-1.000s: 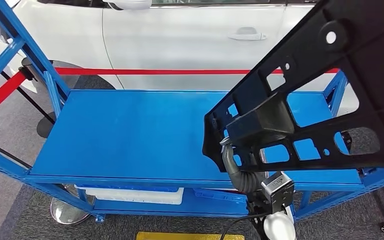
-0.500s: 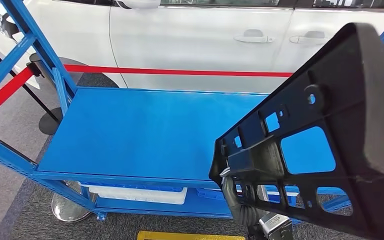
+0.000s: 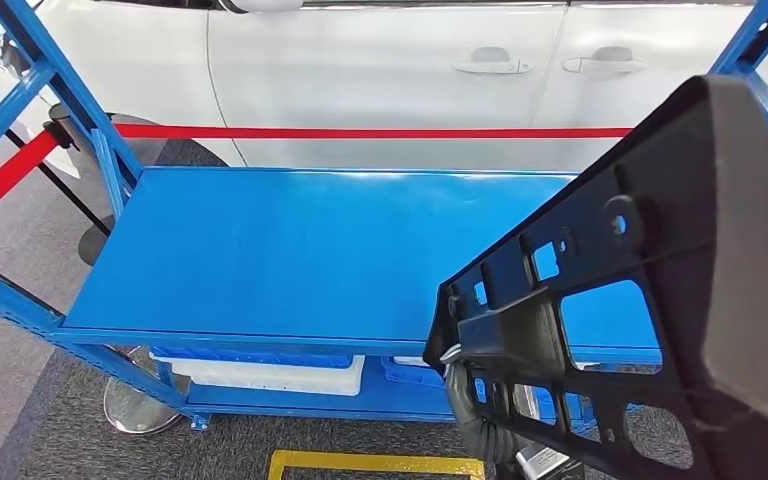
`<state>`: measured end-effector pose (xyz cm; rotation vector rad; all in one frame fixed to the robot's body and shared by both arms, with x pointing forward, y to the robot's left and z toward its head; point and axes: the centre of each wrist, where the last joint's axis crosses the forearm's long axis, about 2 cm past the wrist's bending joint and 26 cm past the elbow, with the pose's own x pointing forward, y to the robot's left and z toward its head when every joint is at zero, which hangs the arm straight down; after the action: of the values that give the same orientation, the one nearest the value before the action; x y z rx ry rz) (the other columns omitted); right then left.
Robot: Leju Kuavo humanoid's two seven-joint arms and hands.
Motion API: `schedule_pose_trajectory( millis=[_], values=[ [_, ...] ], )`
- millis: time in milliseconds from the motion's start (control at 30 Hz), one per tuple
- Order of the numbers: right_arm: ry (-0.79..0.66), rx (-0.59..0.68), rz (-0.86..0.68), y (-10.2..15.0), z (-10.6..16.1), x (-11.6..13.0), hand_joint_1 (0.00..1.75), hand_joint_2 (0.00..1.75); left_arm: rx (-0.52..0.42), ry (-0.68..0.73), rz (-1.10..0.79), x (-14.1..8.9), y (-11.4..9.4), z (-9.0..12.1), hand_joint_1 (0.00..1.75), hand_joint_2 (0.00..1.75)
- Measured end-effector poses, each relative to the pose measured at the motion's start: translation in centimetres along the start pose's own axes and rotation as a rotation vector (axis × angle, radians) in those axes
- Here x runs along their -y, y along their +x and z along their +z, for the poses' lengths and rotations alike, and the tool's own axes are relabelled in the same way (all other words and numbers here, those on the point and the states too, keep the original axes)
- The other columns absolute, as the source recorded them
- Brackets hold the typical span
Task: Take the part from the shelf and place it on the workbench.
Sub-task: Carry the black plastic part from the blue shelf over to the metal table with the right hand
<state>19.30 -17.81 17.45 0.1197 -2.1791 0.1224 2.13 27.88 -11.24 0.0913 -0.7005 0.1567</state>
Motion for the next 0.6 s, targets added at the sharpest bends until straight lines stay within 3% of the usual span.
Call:
schedule_pose_trajectory(
  millis=[600],
  values=[
    [-0.016, 0.016, 0.012, 0.81, 0.4, 0.19, 1.75, 1.75, -0.005, -0.016, -0.013, -0.29, 0.0, 0.0, 0.0, 0.0]
  ],
)
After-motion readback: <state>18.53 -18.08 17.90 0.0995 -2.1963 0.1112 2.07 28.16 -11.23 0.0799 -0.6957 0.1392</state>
